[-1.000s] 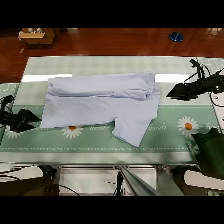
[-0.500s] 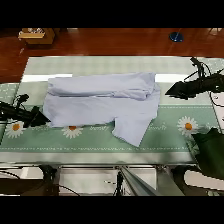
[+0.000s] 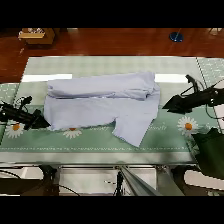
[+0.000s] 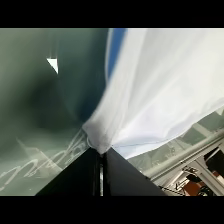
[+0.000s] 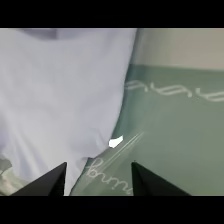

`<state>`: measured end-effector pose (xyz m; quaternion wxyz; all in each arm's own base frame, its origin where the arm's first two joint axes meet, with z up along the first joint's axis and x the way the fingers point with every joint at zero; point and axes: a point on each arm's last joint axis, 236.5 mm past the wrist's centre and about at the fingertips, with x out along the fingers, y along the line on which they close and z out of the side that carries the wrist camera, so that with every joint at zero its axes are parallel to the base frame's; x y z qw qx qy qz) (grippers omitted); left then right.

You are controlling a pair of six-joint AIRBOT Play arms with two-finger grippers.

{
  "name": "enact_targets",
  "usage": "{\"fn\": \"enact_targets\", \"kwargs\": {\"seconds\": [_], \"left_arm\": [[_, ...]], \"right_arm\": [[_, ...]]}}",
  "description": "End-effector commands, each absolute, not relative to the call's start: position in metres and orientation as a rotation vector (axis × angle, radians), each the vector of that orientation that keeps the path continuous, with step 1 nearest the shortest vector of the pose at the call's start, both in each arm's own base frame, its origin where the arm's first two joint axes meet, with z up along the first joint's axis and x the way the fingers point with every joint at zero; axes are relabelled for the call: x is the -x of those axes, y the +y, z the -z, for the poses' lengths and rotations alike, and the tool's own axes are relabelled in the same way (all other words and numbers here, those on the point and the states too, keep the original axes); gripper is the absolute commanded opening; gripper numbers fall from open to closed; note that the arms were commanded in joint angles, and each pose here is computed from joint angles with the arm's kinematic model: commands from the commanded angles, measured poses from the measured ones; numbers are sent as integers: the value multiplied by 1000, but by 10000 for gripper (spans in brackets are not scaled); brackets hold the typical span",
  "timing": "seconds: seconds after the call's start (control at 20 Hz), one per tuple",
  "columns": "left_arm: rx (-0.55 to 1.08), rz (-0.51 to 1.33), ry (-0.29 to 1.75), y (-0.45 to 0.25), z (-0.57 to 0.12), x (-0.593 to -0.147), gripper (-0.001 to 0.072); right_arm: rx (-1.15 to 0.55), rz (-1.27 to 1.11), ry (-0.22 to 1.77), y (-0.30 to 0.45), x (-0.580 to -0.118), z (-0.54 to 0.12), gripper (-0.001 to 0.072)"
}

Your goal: Fold the shirts.

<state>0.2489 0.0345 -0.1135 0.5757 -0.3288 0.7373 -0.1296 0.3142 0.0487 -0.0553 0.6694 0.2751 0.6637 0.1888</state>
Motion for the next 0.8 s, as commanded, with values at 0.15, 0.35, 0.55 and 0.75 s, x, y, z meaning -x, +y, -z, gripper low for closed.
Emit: {"fn": "enact_targets", "kwargs": {"seconds": [0.15,0.35,0.55,0.75], "left_arm": [[761,357,1710,29,99,-248,26],[742,386,1705,29,99,-247,26],[724,407,1697,28,99,-247,26],[721,425,1678,27,98,-250,26]], "right_arm": [[-626,-493,1545,100,-284,79,502],[-582,-464,1552,113,-286,84,502],[-577,-421,1557,108,-287,89,500],[-560,-348,1483,104,-307,97,324]]}}
